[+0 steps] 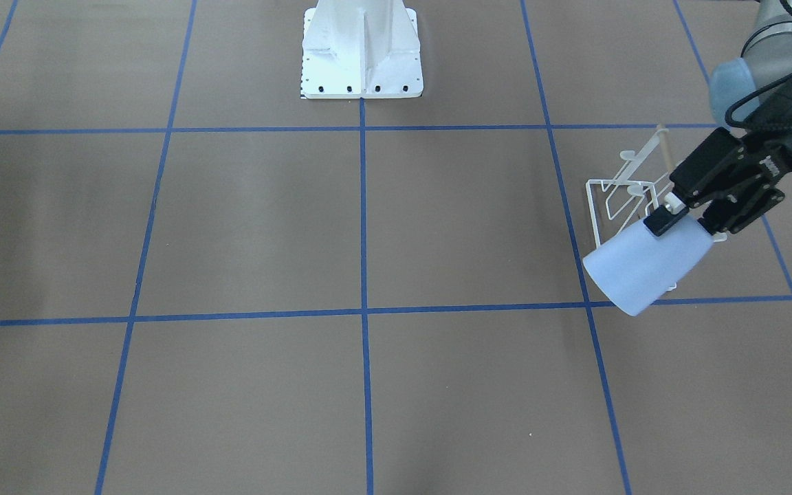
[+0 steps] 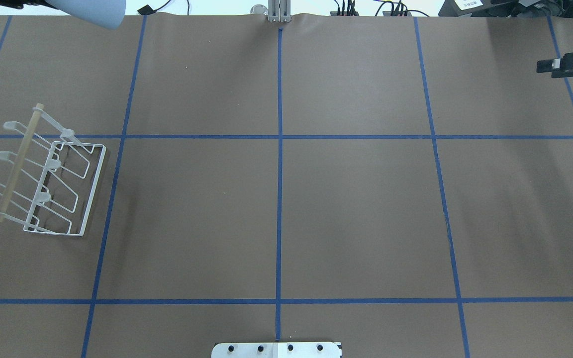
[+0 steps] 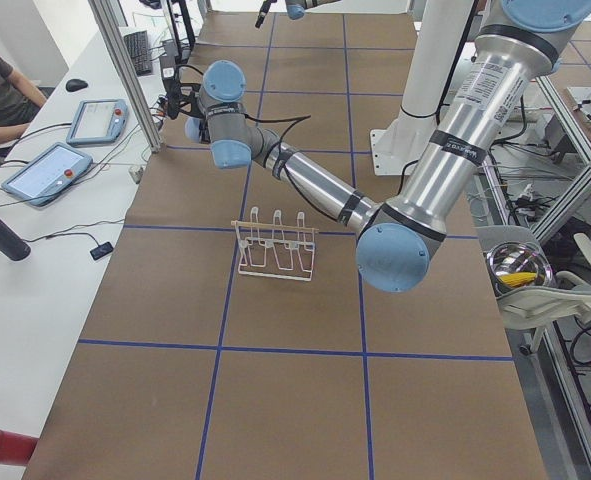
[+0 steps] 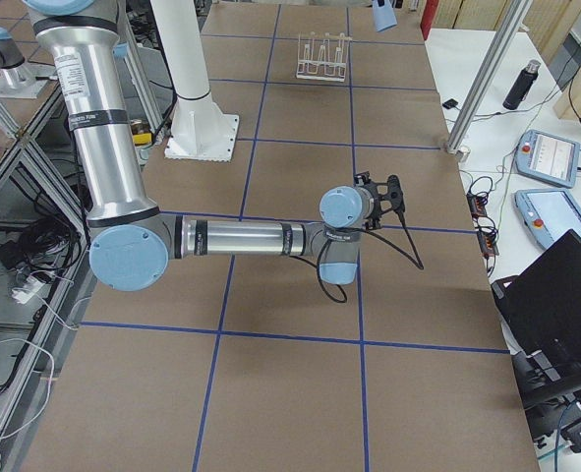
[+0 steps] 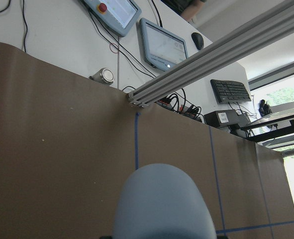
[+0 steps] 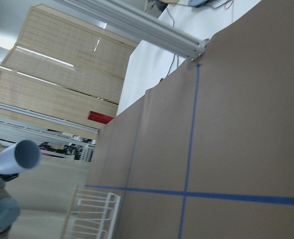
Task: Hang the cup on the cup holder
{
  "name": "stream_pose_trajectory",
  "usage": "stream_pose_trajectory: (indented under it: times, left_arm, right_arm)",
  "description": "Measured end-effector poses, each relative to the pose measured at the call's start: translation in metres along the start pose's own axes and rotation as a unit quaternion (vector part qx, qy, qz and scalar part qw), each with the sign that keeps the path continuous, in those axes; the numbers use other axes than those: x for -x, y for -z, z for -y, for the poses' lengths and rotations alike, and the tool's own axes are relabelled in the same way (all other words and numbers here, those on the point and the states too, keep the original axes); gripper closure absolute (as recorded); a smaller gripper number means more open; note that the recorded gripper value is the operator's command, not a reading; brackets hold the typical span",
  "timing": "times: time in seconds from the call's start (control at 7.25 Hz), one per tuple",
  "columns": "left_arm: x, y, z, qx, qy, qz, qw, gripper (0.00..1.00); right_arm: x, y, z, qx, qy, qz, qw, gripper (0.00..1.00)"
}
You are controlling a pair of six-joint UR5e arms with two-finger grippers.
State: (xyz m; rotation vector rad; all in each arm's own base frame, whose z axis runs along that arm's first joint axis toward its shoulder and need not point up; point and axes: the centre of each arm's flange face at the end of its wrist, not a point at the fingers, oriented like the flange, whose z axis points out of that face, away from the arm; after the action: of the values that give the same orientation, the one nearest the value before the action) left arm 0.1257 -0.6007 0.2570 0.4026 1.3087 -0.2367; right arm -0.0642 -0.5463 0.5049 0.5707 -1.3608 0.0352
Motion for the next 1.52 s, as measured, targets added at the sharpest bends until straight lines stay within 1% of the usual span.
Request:
stream_pose_trajectory:
  times: [0.14, 0.28, 0.41, 0.55, 0.69, 0.83, 0.97, 1.1, 1.24, 1.38, 1.52]
  left_arm:
    - [0.004, 0.003, 0.004, 0.010, -0.025, 0.040, 0.9988, 1.00]
    - [0.008, 0.004, 0.004, 0.019, -0.046, 0.072, 0.9961, 1.00]
    - [0.011, 0.006, 0.000, 0.024, -0.059, 0.097, 0.9933, 1.00]
    - [0.012, 0.007, -0.004, 0.026, -0.065, 0.113, 0.9911, 1.00]
    - [0.013, 0.008, -0.009, 0.026, -0.067, 0.122, 0.9899, 1.00]
    - [0.014, 0.008, -0.011, 0.028, -0.066, 0.129, 0.9891, 1.00]
    - [0.017, 0.007, -0.013, 0.031, -0.061, 0.135, 0.9885, 1.00]
    - [0.020, 0.004, -0.017, 0.038, -0.057, 0.142, 0.9875, 1.00]
    - [0.022, -0.005, -0.023, 0.048, -0.059, 0.157, 0.9847, 1.00]
    - [0.025, -0.012, -0.032, 0.059, -0.073, 0.191, 0.9771, 1.00]
    - [0.027, -0.016, -0.043, 0.079, -0.089, 0.231, 0.9657, 1.00]
  right_arm:
    - [-0.014, 0.009, 0.006, 0.015, 0.014, -0.026, 0.9995, 0.00]
    - [-0.024, 0.011, 0.012, 0.024, 0.013, -0.049, 0.9984, 0.00]
    - [-0.033, 0.011, 0.018, 0.024, 0.017, -0.074, 0.9968, 0.00]
    - [-0.037, 0.012, 0.024, 0.019, 0.026, -0.097, 0.9948, 0.00]
    - [-0.040, 0.011, 0.028, 0.015, 0.041, -0.123, 0.9914, 0.00]
    - [-0.048, 0.010, 0.032, 0.024, 0.062, -0.158, 0.9853, 0.00]
    - [-0.053, 0.010, 0.038, 0.053, 0.077, -0.191, 0.9771, 0.00]
    - [-0.044, 0.014, 0.047, 0.097, 0.087, -0.221, 0.9664, 0.00]
    - [-0.026, 0.019, 0.056, 0.142, 0.093, -0.243, 0.9549, 0.00]
    - [-0.001, 0.022, 0.070, 0.188, 0.098, -0.260, 0.9421, 0.00]
    - [0.022, 0.023, 0.083, 0.229, 0.104, -0.269, 0.9297, 0.00]
